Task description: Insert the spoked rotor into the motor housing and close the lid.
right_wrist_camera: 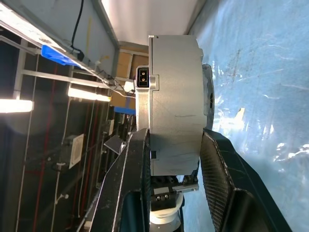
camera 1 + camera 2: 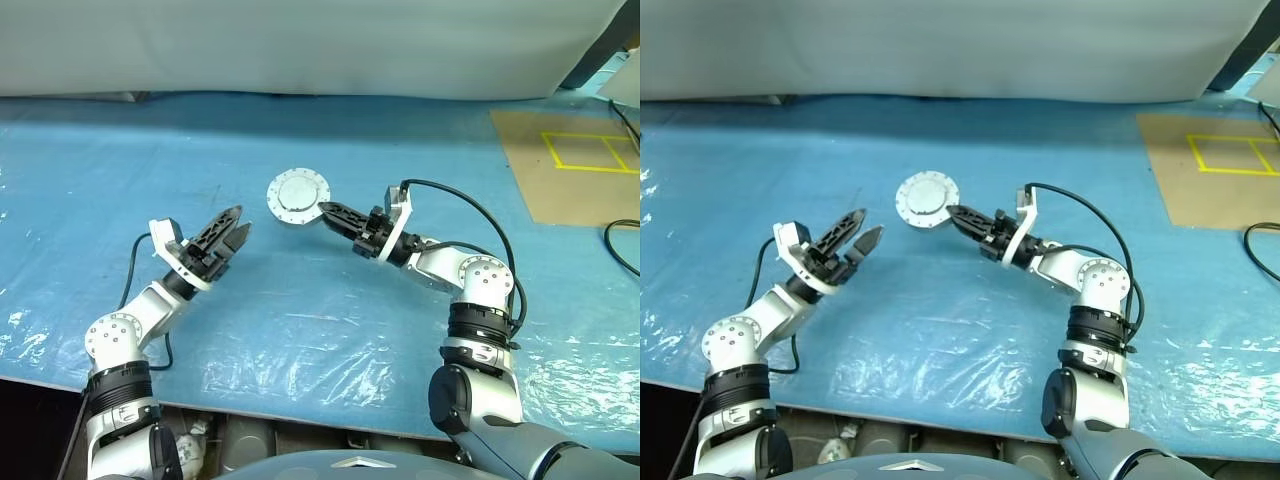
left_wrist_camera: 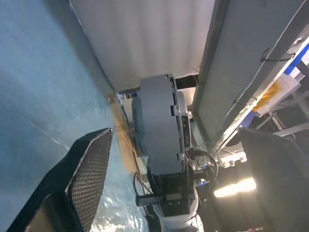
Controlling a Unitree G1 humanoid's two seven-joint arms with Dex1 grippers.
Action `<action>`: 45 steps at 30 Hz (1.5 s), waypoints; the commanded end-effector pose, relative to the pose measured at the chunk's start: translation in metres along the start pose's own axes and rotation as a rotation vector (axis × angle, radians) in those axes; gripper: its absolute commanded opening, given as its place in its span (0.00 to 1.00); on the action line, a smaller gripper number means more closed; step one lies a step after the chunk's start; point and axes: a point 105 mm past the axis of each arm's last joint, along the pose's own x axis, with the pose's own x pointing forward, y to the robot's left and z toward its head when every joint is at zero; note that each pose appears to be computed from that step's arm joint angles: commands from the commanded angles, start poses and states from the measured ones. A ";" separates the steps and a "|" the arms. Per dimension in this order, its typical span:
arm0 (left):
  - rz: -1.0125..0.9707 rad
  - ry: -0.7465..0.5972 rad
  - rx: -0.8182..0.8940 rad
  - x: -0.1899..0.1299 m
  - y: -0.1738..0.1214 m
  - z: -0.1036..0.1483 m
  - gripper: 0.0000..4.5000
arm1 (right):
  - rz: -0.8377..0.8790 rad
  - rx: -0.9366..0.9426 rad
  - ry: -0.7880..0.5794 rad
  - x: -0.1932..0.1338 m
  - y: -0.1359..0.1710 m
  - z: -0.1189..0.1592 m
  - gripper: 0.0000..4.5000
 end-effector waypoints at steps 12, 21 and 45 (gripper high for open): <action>-0.165 0.113 -0.063 0.051 -0.017 -0.017 0.99 | 0.123 -0.051 0.030 0.007 0.030 0.000 0.24; -0.118 0.150 -0.052 0.067 -0.004 -0.028 0.99 | 0.113 -0.047 0.026 0.007 0.028 -0.001 0.24; -0.025 0.058 0.083 0.080 0.019 -0.020 0.99 | 0.092 -0.042 0.037 0.006 0.024 -0.002 0.24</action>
